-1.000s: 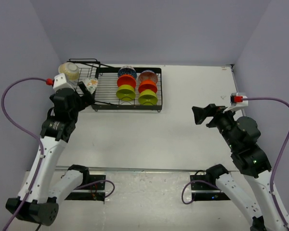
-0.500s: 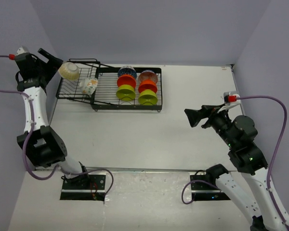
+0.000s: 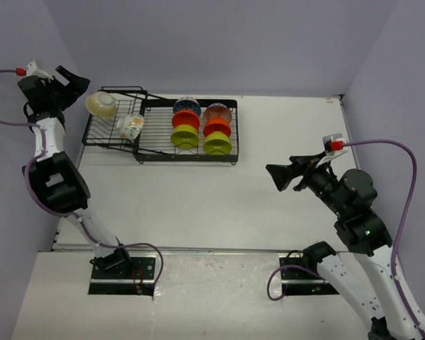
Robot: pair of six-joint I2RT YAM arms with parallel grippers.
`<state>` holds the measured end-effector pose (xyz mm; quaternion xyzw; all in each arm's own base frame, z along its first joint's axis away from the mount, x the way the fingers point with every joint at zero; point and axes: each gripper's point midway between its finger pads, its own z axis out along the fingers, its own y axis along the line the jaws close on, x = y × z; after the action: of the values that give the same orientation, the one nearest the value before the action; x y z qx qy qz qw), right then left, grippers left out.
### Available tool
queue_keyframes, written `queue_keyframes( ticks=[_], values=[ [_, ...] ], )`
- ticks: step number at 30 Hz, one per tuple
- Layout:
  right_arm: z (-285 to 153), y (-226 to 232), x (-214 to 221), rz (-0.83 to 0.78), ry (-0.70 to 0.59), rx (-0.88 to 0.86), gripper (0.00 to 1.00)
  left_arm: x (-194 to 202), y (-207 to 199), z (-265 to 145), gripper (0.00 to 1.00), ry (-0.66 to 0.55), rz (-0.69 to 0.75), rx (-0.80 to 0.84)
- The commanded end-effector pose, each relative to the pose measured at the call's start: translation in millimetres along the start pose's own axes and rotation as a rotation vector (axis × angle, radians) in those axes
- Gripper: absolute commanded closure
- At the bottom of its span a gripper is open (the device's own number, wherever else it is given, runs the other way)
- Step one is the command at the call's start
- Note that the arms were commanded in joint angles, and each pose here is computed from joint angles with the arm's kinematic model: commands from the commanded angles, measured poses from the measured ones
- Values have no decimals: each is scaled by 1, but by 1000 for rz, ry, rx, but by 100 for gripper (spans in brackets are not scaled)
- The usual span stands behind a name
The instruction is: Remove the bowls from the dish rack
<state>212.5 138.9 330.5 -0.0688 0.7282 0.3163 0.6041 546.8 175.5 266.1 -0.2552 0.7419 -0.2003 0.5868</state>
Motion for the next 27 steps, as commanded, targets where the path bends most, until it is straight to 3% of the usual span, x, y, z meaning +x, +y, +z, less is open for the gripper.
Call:
queue_keyframes(
  ticks=[1, 7, 12, 17, 26, 27],
  values=[
    [0, 11, -5, -10, -24, -60, 1, -30, -7, 9, 0, -90, 95, 58],
    [2, 12, -2, -11, -15, -74, 1, -15, 18, 24, 0, -72, 111, -30],
    [3, 14, 0, -10, -6, -89, 1, -3, 31, 39, 0, -60, 245, -158],
    [5, 16, 1, -9, 0, -100, 1, 20, 49, 47, 0, -13, 243, -227],
    [9, 14, 6, -8, 13, -101, 1, 51, 55, 59, 0, 55, 175, -179],
    [8, 15, 6, -10, 13, -104, 1, 42, 46, 60, 0, 21, 184, -139]
  ],
)
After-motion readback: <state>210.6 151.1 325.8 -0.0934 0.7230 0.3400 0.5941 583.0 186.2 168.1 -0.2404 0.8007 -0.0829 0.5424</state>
